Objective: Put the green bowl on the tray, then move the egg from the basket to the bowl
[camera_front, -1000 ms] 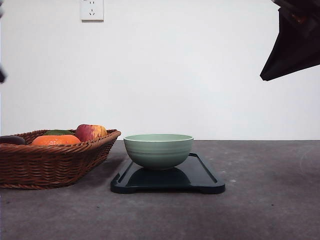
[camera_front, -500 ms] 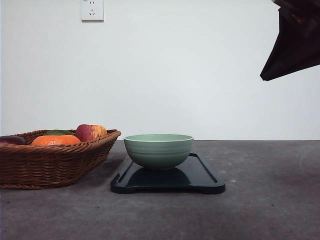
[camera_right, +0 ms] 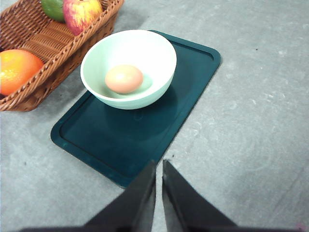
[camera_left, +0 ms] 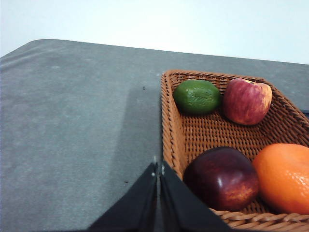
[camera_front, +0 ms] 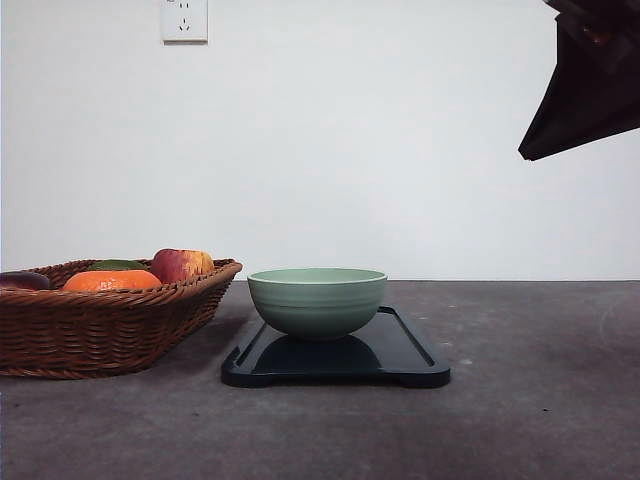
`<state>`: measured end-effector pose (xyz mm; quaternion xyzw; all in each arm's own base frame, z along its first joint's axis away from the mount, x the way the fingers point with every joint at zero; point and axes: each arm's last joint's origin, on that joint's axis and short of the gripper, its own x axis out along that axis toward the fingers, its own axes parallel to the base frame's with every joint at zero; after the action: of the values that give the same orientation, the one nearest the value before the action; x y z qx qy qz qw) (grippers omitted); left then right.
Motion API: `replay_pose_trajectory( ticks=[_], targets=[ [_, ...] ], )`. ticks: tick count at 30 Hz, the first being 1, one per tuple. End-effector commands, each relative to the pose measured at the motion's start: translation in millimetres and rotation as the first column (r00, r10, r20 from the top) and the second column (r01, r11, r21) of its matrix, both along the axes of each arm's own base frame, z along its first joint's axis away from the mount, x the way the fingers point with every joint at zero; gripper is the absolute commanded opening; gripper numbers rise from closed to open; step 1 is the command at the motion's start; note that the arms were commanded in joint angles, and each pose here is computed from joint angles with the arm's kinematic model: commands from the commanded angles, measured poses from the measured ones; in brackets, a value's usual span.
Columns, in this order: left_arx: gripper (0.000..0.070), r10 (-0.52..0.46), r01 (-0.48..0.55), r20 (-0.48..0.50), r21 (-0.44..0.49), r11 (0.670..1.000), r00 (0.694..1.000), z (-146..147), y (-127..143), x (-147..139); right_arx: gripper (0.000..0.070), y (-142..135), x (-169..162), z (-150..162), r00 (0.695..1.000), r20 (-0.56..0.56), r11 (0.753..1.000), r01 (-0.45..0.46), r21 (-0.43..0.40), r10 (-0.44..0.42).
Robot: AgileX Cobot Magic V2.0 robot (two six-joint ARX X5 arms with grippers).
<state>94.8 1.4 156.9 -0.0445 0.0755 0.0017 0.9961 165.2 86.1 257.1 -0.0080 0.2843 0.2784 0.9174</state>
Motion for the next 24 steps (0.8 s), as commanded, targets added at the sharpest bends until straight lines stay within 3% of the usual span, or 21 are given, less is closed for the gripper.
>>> replay_pose_trajectory(
  ticks=[1, 17, 24],
  targets=[
    [0.0, -0.001, 0.002, -0.015, 0.014, 1.0, 1.0, -6, 0, 1, 0.0015, 1, 1, 3, 1.0, 0.016, 1.0, -0.008, 0.003, 0.008],
    [0.0, -0.001, 0.002, -0.015, 0.013, 1.0, 1.0, -6, 0, 1, 0.0015, 2, 1, 3, 1.0, 0.016, 1.0, -0.008, 0.003, 0.008],
    [0.0, -0.001, 0.002, -0.015, 0.014, 1.0, 1.0, -6, 0, 1, 0.0015, -15, -8, 11, 0.97, 0.237, 0.988, -0.01, -0.156, 0.048]
  ],
)
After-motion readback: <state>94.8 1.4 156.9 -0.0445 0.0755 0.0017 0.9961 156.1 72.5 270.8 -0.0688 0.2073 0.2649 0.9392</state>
